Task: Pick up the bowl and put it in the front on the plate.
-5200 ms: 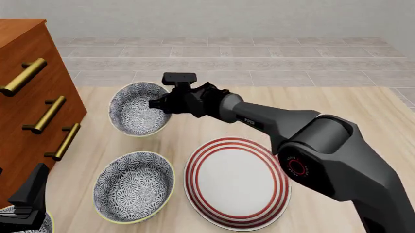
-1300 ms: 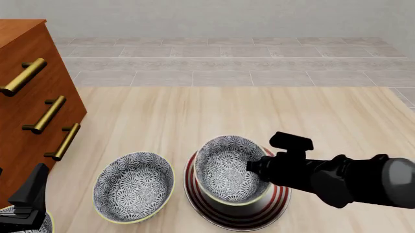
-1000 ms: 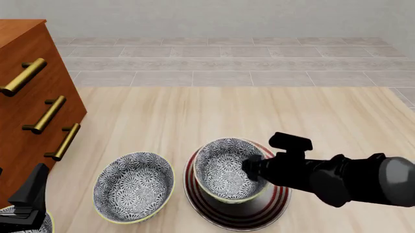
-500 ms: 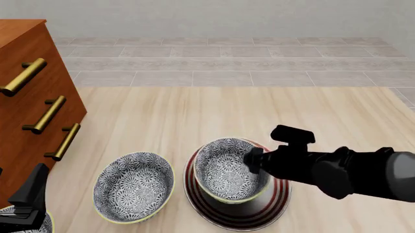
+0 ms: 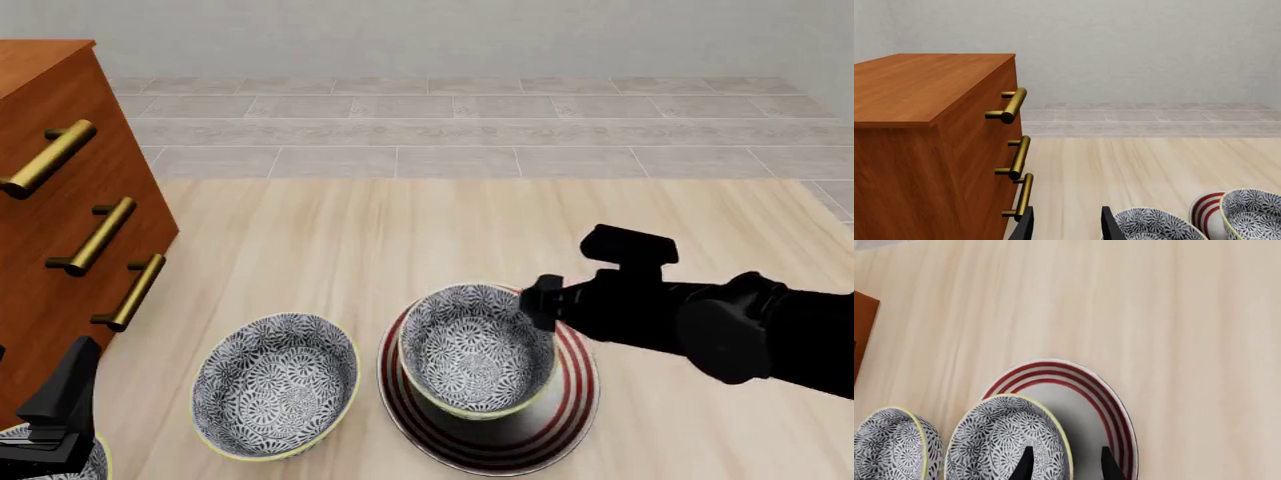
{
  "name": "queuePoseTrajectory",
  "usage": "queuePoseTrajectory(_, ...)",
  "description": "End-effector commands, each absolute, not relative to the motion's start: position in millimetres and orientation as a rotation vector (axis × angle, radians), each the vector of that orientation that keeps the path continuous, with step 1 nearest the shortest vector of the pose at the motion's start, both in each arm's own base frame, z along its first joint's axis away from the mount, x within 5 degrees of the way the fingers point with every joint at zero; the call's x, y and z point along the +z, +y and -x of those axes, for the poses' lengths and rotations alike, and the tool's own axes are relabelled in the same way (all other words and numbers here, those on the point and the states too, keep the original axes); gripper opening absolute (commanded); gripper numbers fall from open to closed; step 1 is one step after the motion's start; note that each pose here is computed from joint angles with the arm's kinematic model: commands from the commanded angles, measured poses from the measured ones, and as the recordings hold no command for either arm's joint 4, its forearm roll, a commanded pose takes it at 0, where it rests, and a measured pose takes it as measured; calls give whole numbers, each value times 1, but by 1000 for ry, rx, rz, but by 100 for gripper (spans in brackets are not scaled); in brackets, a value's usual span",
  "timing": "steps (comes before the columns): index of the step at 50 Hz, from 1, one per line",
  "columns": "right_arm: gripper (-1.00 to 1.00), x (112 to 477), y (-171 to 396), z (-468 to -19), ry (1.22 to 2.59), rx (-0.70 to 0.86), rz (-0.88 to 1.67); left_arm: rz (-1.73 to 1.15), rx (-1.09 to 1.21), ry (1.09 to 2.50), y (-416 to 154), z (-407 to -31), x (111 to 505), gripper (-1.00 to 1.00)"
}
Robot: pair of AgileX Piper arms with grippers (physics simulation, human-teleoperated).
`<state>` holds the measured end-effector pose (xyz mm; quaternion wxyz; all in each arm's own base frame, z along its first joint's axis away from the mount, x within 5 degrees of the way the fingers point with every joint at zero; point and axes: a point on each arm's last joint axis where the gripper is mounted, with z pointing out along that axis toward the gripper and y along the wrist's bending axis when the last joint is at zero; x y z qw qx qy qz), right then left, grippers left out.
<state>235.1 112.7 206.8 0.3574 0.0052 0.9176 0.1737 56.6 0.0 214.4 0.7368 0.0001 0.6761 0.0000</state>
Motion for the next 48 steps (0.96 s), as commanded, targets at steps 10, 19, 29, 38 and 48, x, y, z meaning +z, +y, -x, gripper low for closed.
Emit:
queuePoseTrajectory(10,100,247,99,-233,2290,431,-8,0,0,1485,0,-57,214,100)
queuePoseTrajectory(19,100,257,96,-232,2258,435,-18,0,0,1485,0,-57,214,100)
queuePoseTrajectory(29,100,265,97,-231,2208,448,4,0,0,1485,0,-57,214,100)
queuePoseTrajectory(38,100,278,95,-231,2143,470,-12,0,0,1485,0,-57,214,100)
queuePoseTrajectory(48,100,288,98,-234,2094,485,-1,0,0,1485,0,-57,214,100)
